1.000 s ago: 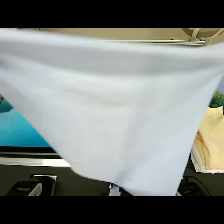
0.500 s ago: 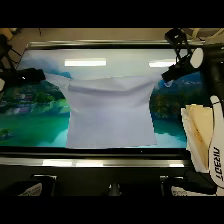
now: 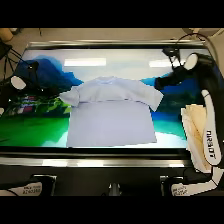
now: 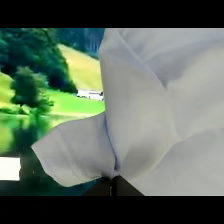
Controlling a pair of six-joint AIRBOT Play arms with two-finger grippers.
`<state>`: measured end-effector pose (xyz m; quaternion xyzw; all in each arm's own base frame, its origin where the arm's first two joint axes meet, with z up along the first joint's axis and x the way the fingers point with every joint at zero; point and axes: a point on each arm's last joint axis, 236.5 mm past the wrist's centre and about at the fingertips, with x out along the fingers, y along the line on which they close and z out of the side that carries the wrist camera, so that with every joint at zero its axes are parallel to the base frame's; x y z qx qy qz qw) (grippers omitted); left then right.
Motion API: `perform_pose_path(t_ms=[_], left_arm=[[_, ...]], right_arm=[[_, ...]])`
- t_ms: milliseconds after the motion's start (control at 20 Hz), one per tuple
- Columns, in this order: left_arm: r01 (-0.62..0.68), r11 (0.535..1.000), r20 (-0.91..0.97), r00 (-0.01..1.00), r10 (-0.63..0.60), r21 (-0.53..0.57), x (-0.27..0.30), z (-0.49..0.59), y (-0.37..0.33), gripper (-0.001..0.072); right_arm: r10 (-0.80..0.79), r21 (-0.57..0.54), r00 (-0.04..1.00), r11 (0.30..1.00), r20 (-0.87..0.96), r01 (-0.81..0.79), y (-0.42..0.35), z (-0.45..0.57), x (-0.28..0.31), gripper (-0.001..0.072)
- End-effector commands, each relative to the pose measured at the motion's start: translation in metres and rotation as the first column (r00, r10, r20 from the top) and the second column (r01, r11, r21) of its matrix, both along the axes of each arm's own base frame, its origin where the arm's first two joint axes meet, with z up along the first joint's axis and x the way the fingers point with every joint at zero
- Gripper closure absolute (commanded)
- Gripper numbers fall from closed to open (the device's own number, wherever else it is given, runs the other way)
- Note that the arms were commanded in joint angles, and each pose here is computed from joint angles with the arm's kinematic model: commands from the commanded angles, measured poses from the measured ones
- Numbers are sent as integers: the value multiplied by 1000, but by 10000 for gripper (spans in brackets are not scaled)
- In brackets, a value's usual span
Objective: Fold the shirts.
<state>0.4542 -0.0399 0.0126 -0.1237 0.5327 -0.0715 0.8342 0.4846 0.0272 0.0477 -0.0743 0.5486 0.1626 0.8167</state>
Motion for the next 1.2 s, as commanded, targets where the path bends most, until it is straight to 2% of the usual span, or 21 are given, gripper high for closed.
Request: perform_pose_path(t_ms=[0, 100, 200, 300, 350, 450, 650, 700, 750, 800, 850, 900, 1050, 1150], left_arm=[[73, 997, -88, 994, -70, 22, -22, -11, 16, 685], [72, 997, -110, 992, -69, 21, -27, -18, 17, 685], [81, 997, -131, 988, -78, 16, -33, -22, 14, 685], [85, 996, -141, 987, -83, 13, -36, -24, 12, 685], [86, 996, -143, 986, -83, 13, -36, -24, 12, 685], [89, 996, -151, 985, -86, 11, -38, -24, 12, 686], [92, 996, -155, 984, -89, 10, -39, -24, 11, 685], [91, 996, -155, 984, -89, 10, -39, -24, 11, 685], [92, 996, -155, 984, -89, 10, -39, -24, 11, 685], [92, 996, -155, 984, -89, 10, -39, -24, 11, 685], [93, 996, -155, 984, -90, 11, -40, -24, 11, 685], [93, 995, -154, 984, -89, 22, -40, -23, 14, 686], [104, 991, -149, 985, -90, 89, -48, -11, 29, 686], [175, 979, -190, 970, -153, 104, -70, -5, 28, 686]], right_arm=[[92, 133, 933, 990, -348, -48, -25, -21, -96, 121], [159, 206, 840, 977, -519, -57, -9, -56, -154, 121], [201, 271, 803, 961, -560, -52, 22, -92, -189, 120], [207, 262, 789, 963, -579, -61, 34, -122, -210, 93], [189, 246, 794, 968, -577, -51, 33, -134, -212, 67], [111, 216, 819, 976, -562, 16, 32, -150, -206, 66], [119, 290, 809, 955, -576, 66, 51, -161, -206, 94], [120, 300, 804, 951, -583, 76, 54, -162, -206, 120], [120, 313, 804, 946, -582, 86, 57, -161, -205, 202], [121, 333, 817, 938, -564, 91, 61, -160, -200, 347], [137, 355, 838, 932, -528, 72, 65, -158, -191, 616], [138, 350, 850, 935, -508, 57, 62, -154, -183, 685], [140, 221, 916, 973, -376, -58, 30, -123, -131, 686], [124, 87, 977, 990, -174, -110, 3, -71, -64, 686]])
